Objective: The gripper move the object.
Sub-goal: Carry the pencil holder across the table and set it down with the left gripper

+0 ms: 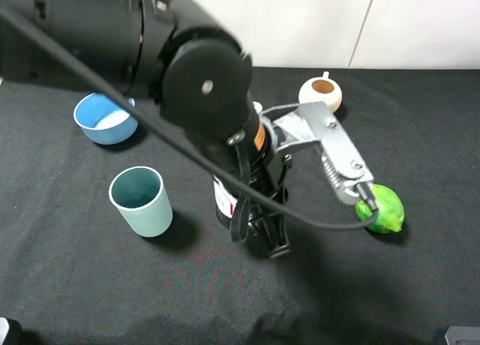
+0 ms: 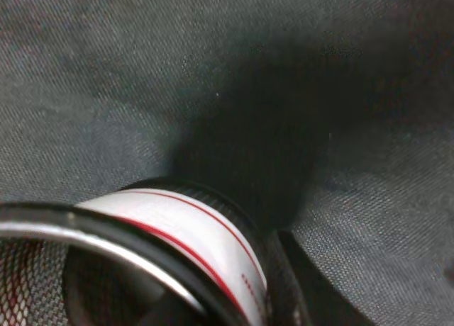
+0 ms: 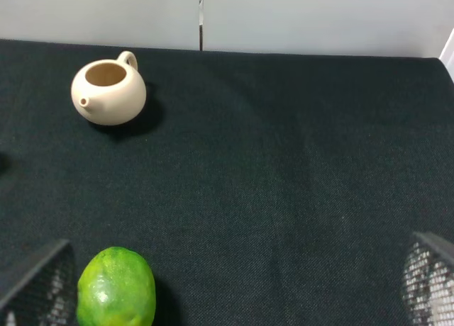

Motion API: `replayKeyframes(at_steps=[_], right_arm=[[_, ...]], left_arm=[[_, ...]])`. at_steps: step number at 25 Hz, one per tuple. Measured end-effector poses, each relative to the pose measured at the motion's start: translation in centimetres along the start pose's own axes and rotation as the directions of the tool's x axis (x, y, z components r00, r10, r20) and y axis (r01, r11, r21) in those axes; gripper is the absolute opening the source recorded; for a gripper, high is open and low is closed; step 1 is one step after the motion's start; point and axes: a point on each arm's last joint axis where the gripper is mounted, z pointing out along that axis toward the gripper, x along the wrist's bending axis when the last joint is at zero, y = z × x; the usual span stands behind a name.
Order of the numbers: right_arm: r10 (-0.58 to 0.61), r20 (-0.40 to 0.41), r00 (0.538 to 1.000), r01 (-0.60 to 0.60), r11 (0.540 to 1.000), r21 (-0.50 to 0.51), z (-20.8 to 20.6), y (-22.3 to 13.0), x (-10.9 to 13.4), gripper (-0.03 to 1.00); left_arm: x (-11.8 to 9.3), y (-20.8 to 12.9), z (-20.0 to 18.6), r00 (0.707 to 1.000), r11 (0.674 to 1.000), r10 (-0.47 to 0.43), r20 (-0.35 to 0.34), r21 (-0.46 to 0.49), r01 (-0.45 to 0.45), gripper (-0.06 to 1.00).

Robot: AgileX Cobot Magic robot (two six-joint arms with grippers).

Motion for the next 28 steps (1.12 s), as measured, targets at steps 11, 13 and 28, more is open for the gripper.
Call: replayKeyframes(at_steps=[11,13,28], right_arm=[[0.000,-0.001,1.000,0.000,1.000,0.000,0.0,0.0,0.0,0.69],[0.000,-0.001,1.000,0.000,1.000,0.000,0.0,0.0,0.0,0.69],[0.000,-0.001,1.000,0.000,1.000,0.000,0.0,0.0,0.0,0.69]], left_arm=[[-0.3,-3.5,1.4,1.000,0.999,-0.001,-0.017,-0.053,0.000,0.21],[-0.3,-4.1,1.7,1.000,0.998,-0.002,-0.019,-0.055,0.001,0.21],[-0.6,-7.3,2.9,1.000,0.998,-0.008,-0.029,-0.068,0.006,0.21]])
